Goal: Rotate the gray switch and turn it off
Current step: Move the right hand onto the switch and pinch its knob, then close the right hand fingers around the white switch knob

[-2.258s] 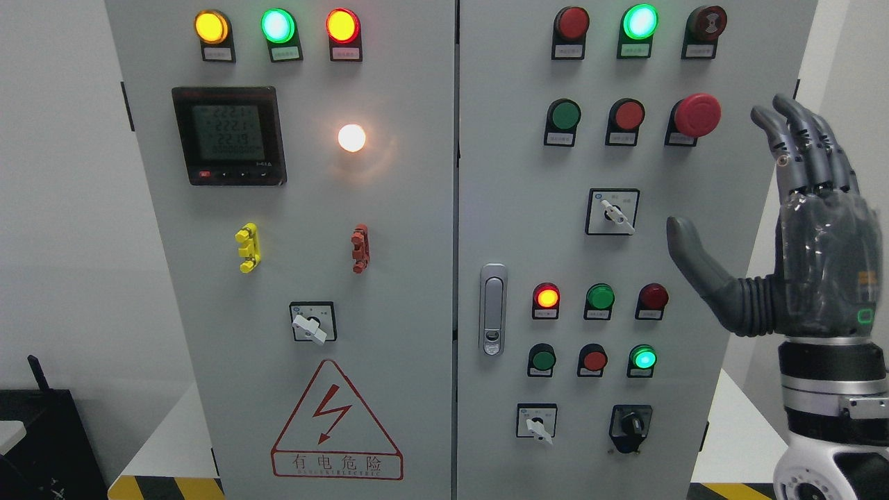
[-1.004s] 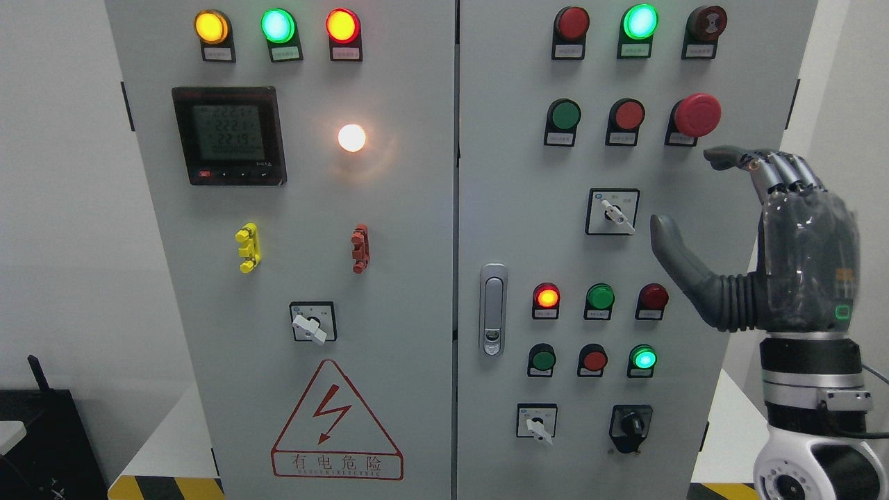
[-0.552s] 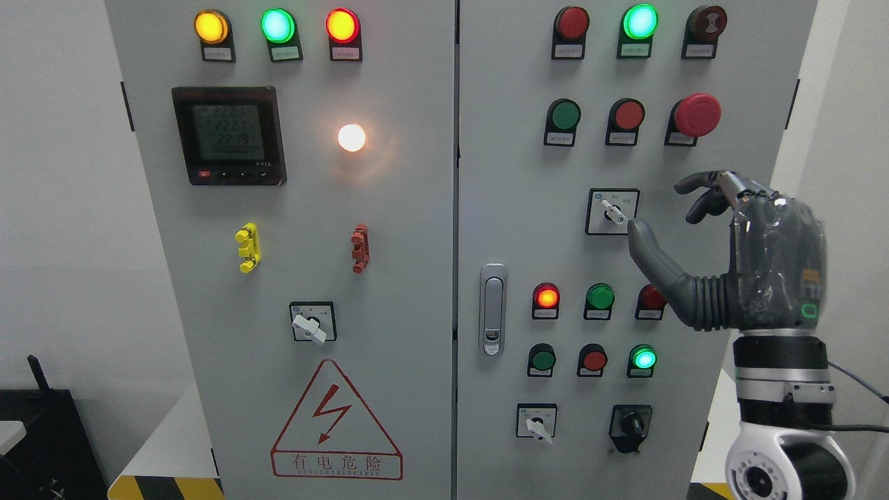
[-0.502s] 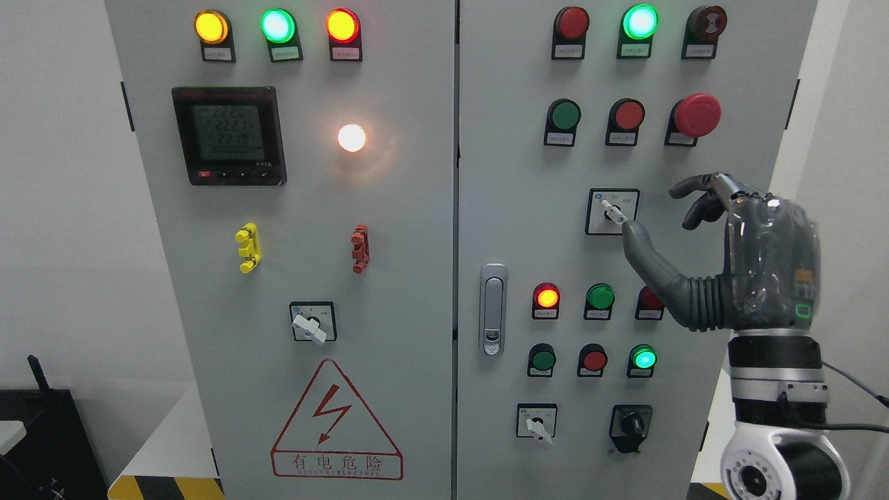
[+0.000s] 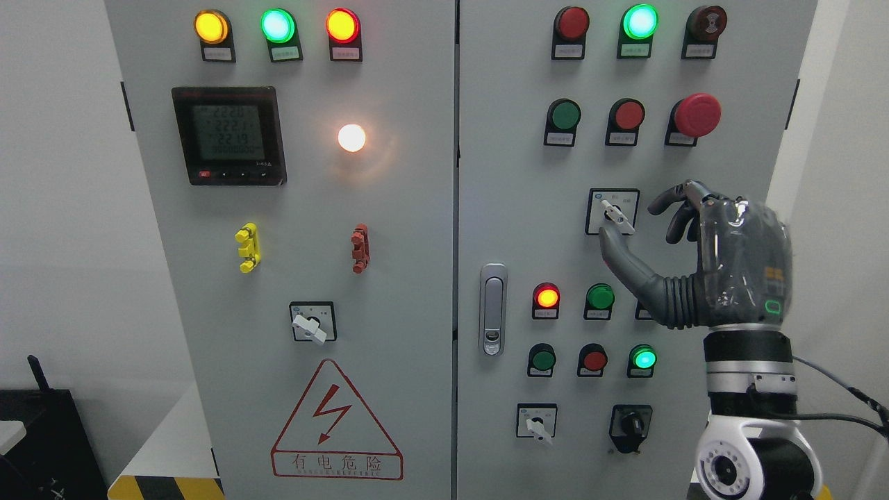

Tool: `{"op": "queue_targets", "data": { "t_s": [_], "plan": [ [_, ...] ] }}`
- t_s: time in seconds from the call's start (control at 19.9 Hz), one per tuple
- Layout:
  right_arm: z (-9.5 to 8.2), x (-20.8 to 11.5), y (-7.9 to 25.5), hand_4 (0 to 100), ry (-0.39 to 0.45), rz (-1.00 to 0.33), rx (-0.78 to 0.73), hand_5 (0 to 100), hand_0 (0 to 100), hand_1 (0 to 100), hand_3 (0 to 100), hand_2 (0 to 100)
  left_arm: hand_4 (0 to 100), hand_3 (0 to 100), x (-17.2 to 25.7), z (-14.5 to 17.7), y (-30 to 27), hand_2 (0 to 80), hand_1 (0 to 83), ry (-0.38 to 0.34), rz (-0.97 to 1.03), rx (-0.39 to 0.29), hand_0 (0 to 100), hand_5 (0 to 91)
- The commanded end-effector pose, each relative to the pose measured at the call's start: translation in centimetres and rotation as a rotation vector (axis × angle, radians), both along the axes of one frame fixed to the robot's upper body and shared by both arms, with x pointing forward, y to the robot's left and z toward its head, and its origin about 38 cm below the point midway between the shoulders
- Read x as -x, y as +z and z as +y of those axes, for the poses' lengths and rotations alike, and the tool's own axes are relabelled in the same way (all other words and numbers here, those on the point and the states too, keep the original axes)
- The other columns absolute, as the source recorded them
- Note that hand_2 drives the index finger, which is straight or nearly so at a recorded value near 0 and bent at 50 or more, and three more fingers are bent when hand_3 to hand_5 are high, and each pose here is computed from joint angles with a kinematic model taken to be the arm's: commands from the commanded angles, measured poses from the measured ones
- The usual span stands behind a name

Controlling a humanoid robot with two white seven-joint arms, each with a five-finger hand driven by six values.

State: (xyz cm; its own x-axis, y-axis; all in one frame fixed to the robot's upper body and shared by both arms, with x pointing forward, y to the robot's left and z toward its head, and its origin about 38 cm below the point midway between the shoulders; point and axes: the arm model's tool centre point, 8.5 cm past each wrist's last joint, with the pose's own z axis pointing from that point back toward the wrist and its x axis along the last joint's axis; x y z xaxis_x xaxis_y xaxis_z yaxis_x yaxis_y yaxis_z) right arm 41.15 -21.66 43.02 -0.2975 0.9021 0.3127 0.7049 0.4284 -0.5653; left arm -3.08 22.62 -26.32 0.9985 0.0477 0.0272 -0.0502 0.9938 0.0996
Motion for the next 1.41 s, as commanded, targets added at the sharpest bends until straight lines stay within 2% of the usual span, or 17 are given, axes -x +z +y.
{"op": "queue_targets", "data": {
  "t_s": [0.0,0.25,1.35],
  "plan": [
    [0.6,-1.0,0.2,88,-0.007,0.019,0.014,100,2,29,83,56,0,0,0.5,0.0,0.0,0.0,38.9,-0.001,0.015,-0.001,12,0.0],
    [0.5,-1.4,-0.2,88,-0.013,0.059,0.021,100,1,30,83,56,0,0,0.5,0.0,0.0,0.0,38.9,-0.001,0.015,-0.001,12,0.0],
    [-0.9,-2.2,0.0,87,-0.060,0.078,0.011,100,1,32,83,56,0,0,0.5,0.0,0.0,0.0,38.9,-0.001,0.014,0.001,12,0.0]
  ]
}}
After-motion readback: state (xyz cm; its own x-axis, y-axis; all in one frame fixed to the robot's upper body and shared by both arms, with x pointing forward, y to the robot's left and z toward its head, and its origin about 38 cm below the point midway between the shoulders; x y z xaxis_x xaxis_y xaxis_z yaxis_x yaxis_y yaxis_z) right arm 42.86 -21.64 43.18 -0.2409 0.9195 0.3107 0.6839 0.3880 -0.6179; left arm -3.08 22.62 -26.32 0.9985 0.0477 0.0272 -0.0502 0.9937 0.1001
